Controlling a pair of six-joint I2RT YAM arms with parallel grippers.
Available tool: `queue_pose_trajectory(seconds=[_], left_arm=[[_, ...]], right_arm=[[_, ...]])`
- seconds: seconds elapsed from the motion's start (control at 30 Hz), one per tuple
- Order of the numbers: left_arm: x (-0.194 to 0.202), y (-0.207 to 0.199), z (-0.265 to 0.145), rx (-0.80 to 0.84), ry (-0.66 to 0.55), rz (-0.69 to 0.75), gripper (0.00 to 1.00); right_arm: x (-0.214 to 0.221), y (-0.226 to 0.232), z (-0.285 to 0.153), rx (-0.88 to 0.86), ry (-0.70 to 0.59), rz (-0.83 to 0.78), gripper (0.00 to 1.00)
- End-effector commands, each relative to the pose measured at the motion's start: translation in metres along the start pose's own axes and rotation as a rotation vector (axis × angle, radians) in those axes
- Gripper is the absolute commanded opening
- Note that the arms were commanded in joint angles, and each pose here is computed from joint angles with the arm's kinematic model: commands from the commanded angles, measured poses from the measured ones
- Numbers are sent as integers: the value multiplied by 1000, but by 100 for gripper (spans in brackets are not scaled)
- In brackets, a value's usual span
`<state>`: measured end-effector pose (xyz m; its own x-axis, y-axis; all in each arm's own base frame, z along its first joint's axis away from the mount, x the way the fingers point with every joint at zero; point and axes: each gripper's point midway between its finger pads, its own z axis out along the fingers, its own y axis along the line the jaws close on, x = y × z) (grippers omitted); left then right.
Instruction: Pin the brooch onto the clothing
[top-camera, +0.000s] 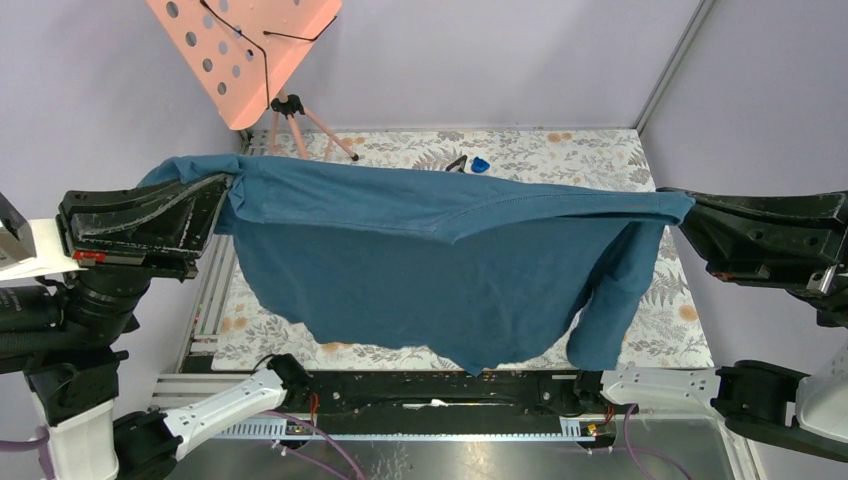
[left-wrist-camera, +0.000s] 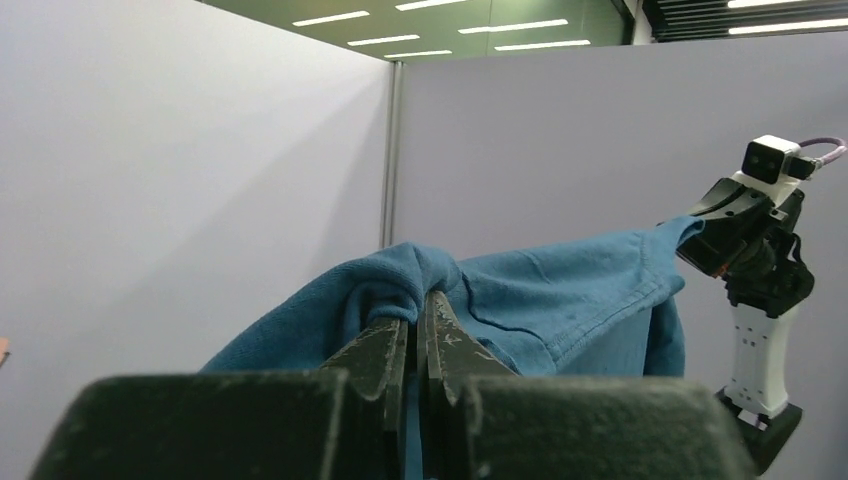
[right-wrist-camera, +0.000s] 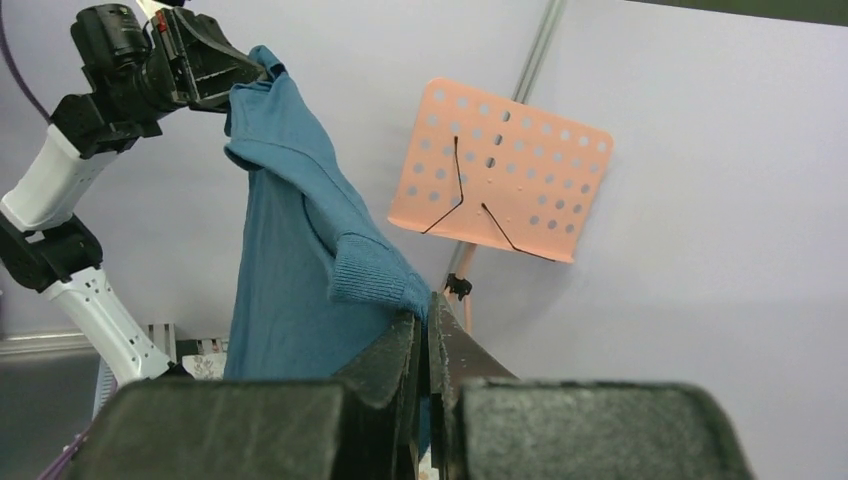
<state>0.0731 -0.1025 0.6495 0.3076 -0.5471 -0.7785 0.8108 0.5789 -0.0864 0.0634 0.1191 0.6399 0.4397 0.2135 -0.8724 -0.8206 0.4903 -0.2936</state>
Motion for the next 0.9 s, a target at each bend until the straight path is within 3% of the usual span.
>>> queue_pose_trajectory(seconds=[0.0,0.1,0.27,0.3,0.63,0.77,0.87], left_arm=[[-2,-4,3,23,-18,-20,0],[37,32,15,-146,59,9,0],[171,116,21,-548,337,30,0],[194,128,16,-608,375,30,0],[385,210,-40,-879,687,-8,0],[437,254,-57,-1004,788,6,0],[463,280,-60,-1066,817,3,0]], right_arm=[[-5,-4,2,20,-43,-43,0],[32,-34,14,201,71,-117,0],[140,-97,21,649,463,-346,0],[161,-98,21,675,527,-363,0],[373,-126,-20,795,886,-56,0],[448,-171,-44,889,1111,-38,0],[481,-195,-45,919,1187,-25,0]])
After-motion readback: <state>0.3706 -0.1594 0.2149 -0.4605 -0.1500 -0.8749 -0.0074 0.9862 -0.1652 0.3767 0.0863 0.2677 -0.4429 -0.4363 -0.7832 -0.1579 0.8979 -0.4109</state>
